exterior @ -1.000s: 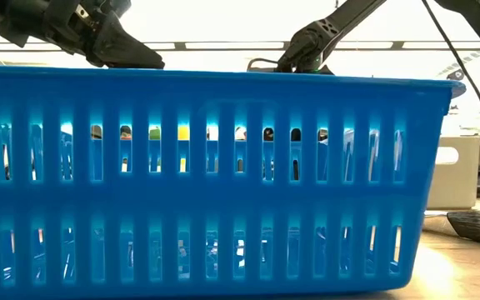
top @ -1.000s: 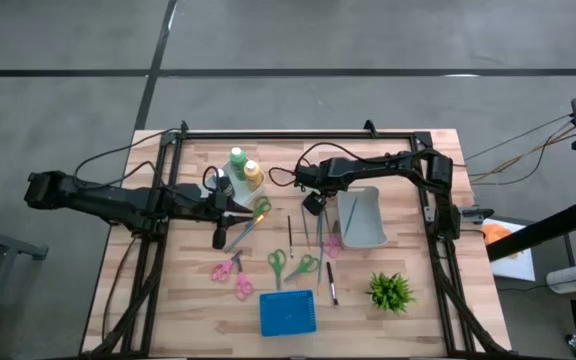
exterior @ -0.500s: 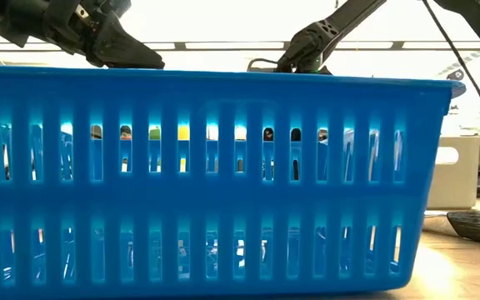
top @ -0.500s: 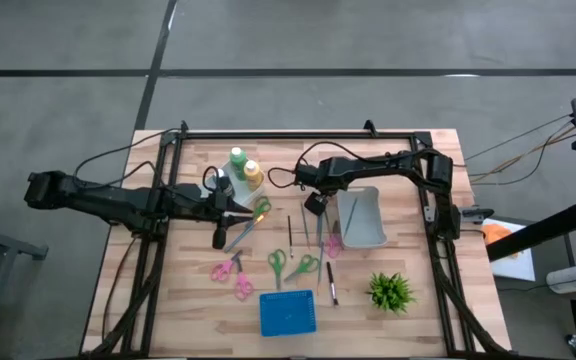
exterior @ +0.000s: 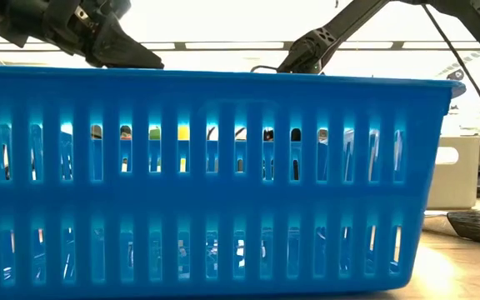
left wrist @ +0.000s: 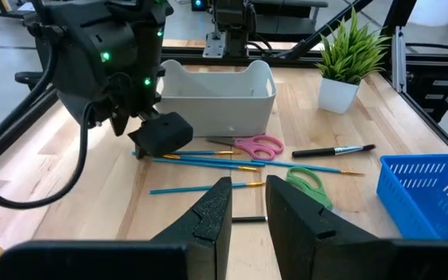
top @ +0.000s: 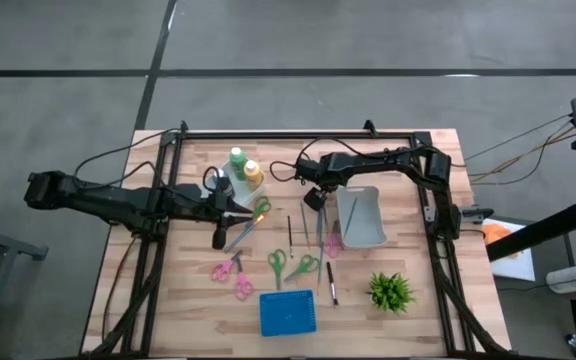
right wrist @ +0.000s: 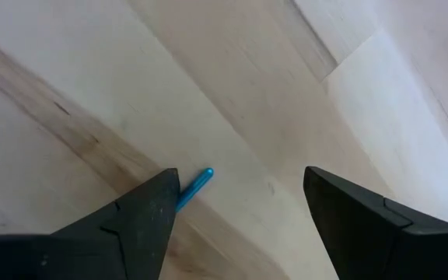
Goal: Pick & Place Paint Supplies
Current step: Put the blue paintbrush into the gray bin
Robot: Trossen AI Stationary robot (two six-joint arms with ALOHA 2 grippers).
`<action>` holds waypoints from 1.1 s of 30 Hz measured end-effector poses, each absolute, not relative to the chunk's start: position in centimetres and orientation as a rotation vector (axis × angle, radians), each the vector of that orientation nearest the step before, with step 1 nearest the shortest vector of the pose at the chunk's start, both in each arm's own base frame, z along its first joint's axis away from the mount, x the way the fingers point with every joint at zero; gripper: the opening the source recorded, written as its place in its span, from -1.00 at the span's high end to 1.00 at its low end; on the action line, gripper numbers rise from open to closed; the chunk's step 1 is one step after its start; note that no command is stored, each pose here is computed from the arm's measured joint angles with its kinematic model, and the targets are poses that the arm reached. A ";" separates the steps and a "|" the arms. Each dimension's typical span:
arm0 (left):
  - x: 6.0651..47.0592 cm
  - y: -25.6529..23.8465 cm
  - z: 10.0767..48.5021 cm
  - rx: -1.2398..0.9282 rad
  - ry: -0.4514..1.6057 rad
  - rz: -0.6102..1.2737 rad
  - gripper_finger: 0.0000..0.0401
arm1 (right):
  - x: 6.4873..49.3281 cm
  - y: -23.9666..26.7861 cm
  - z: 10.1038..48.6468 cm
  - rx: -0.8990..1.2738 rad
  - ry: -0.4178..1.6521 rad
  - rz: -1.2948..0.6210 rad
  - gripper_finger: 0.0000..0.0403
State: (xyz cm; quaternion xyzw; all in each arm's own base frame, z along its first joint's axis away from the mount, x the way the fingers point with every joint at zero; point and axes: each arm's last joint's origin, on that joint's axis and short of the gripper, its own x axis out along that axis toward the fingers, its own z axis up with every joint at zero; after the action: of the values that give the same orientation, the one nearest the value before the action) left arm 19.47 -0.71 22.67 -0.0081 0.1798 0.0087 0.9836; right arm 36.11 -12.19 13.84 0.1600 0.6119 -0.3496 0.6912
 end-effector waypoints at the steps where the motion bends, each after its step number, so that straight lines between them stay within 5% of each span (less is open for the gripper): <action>1: 19.5 -0.7 22.6 -0.016 0.364 0.017 0.59 | 36.1 -12.2 13.9 0.374 1.362 -0.797 -0.38; 7: 19.4 -0.7 22.5 -0.015 0.381 0.018 0.59 | 36.0 -12.2 13.8 0.414 1.359 -0.791 -0.28; 25: 19.4 -0.7 22.4 -0.014 0.394 0.018 0.59 | 36.5 -12.1 13.5 0.490 1.348 -0.705 0.82; 33: 19.4 -0.7 22.4 -0.014 0.394 0.018 0.59 | 36.5 -12.0 13.4 0.486 1.346 -0.703 0.95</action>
State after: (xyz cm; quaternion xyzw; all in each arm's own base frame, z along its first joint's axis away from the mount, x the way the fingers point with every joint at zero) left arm 19.36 -0.71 22.38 -0.0071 0.1957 0.0088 0.9806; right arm 36.50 -12.05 13.44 0.2180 0.6038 -0.3155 0.6988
